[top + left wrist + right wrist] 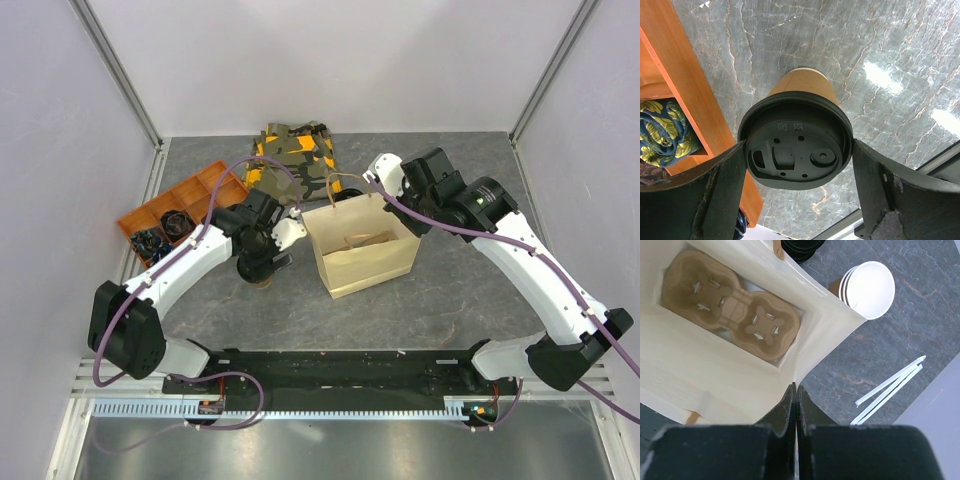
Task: Pack the takeout coffee
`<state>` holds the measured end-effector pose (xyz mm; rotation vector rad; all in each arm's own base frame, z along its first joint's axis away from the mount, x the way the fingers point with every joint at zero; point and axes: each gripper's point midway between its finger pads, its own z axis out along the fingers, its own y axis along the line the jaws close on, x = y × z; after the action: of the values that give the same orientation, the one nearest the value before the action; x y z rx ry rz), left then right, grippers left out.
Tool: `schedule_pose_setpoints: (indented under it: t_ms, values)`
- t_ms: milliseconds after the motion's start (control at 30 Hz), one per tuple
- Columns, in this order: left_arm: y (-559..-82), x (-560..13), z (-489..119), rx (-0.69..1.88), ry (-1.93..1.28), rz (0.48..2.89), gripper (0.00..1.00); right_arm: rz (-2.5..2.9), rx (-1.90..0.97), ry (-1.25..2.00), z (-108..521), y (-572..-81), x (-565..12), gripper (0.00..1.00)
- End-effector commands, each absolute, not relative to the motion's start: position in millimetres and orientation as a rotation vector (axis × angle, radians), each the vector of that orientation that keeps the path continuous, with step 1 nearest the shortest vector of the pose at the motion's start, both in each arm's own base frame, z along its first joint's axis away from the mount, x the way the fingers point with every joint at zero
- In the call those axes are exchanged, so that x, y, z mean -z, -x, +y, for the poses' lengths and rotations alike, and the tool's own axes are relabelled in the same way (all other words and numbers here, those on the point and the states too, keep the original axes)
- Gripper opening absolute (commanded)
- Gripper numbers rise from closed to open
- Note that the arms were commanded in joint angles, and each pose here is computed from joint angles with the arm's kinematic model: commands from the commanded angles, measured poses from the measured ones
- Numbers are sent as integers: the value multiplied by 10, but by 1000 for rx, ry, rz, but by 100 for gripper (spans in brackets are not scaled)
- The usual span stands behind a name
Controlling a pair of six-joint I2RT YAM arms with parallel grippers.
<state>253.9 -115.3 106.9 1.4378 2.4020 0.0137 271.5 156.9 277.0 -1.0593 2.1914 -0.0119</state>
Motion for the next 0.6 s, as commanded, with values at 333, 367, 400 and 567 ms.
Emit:
schedule_pose_setpoints:
  t_ms: [333, 367, 400, 567]
  values:
    - [-2695, -1172, -1186, -5, -1309, 2356, 90, 2156, -20, 1049, 1623, -2739, -2865, 0]
    - [-2704, -1188, -1181, -6, -1298, 2350, 98, 2156, -17, 1051, 1620, -2740, -2860, 0]
    - [-2701, -1175, -1184, 1, -1296, 2351, 100, 2157, -16, 1049, 1612, -2738, -2863, 0]
    - [-2693, -1151, -1194, 26, -1276, 2368, 100, 2158, -23, 1052, 1622, -2728, -2860, 0]
